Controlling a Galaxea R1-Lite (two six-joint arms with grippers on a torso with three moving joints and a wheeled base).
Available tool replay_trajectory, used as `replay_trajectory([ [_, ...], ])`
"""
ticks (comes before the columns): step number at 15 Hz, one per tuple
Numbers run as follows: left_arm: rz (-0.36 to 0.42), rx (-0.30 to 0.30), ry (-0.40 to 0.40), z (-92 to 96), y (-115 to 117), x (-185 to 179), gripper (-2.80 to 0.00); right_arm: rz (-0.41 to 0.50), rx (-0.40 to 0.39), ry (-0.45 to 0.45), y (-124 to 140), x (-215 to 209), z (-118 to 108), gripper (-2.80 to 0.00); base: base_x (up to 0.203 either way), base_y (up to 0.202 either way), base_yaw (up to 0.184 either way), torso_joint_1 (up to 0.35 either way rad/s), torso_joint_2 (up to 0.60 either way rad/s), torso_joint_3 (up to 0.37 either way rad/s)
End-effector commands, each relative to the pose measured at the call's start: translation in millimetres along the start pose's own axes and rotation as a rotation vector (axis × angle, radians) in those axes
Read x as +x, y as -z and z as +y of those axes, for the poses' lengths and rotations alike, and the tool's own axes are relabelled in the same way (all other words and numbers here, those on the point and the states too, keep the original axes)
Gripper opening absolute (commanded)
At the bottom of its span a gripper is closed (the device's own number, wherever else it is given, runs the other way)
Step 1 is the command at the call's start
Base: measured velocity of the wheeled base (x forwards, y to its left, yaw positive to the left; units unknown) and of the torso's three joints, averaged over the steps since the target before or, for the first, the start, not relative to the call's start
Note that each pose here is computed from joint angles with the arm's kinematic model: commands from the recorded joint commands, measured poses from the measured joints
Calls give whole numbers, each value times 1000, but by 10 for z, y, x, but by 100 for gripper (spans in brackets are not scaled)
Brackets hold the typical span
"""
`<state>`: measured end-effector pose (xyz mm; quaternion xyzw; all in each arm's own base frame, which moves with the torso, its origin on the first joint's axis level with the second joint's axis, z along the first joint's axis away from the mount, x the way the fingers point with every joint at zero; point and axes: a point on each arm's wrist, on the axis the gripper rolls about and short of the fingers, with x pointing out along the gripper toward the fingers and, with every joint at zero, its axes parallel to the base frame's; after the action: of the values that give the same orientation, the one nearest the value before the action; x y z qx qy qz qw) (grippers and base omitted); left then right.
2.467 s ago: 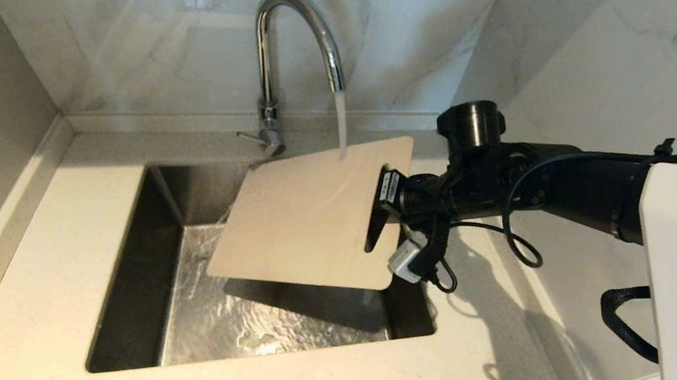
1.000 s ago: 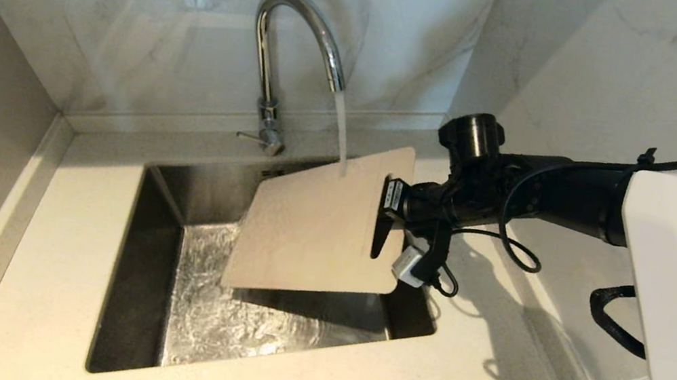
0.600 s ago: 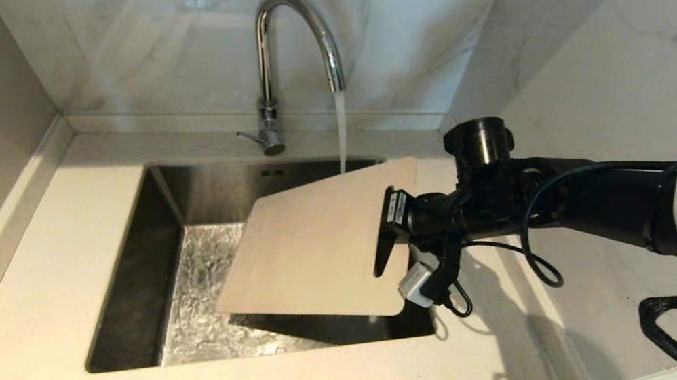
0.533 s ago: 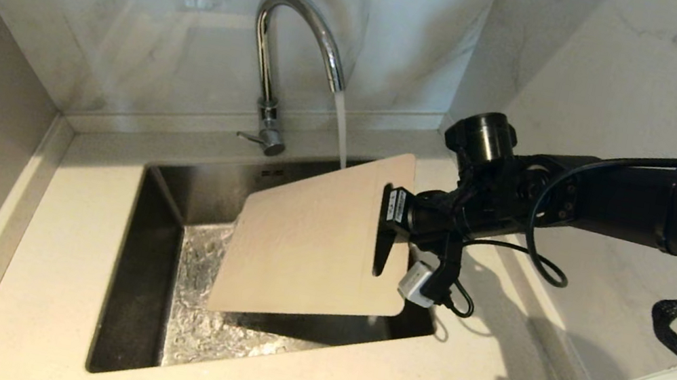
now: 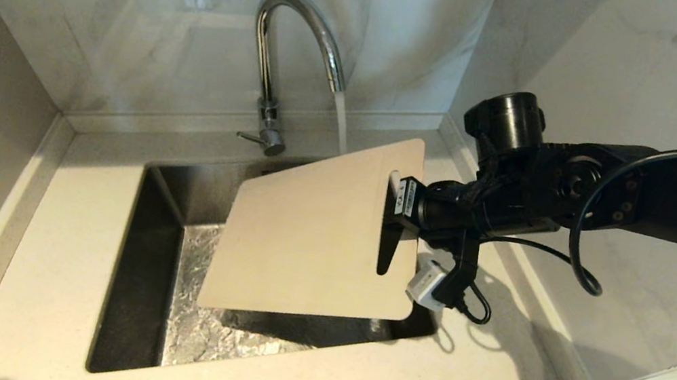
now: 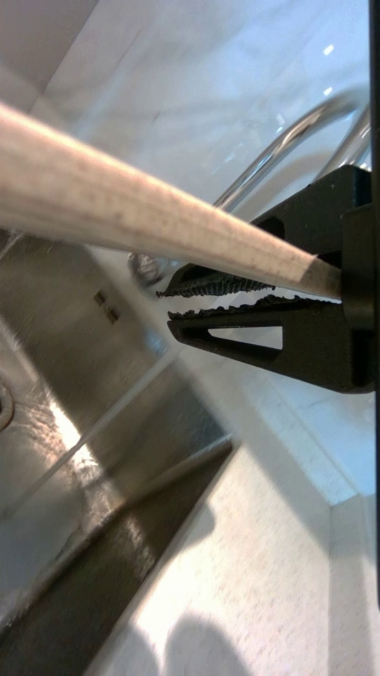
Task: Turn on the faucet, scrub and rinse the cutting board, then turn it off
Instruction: Scrub the cutting board underwater
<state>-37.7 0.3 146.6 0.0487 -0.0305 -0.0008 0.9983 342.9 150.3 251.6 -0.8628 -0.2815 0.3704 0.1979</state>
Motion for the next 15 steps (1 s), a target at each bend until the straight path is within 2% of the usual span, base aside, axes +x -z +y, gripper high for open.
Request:
replay_trajectory([
  [1, 7, 11, 15, 66, -634, 182, -280, 13, -13, 15, -9, -117, -63, -280, 0, 0, 0, 0, 0, 0],
  [4, -66, 33, 12, 147, -1494, 470, -280, 12, -9, 21, -16, -113, -91, -280, 0, 0, 0, 0, 0, 0],
  [6, -116, 52, -13, 193, -1987, 714, -280, 16, 1, 25, -12, -120, -103, -280, 0, 0, 0, 0, 0, 0],
  [8, -125, 72, -62, 249, -2344, 1072, -280, 17, 1, 26, -11, -125, -109, -280, 0, 0, 0, 0, 0, 0],
  [10, -109, 88, -121, 334, -2544, 1449, -280, 24, -1, 30, 0, -144, -119, -280, 0, 0, 0, 0, 0, 0],
  [13, -83, 99, -211, 533, -2701, 1990, -280, 16, 4, 34, -15, -121, -134, -280, 0, 0, 0, 0, 0, 0],
  [14, -76, 96, -224, 583, -2738, 2120, -280, 12, 6, 37, -26, -113, -150, -280, 0, 0, 0, 0, 0, 0],
  [15, -25, 80, -213, 596, -2707, 2185, -280, 11, 2, 41, -36, -109, -167, -280, 0, 0, 0, 0, 0, 0],
])
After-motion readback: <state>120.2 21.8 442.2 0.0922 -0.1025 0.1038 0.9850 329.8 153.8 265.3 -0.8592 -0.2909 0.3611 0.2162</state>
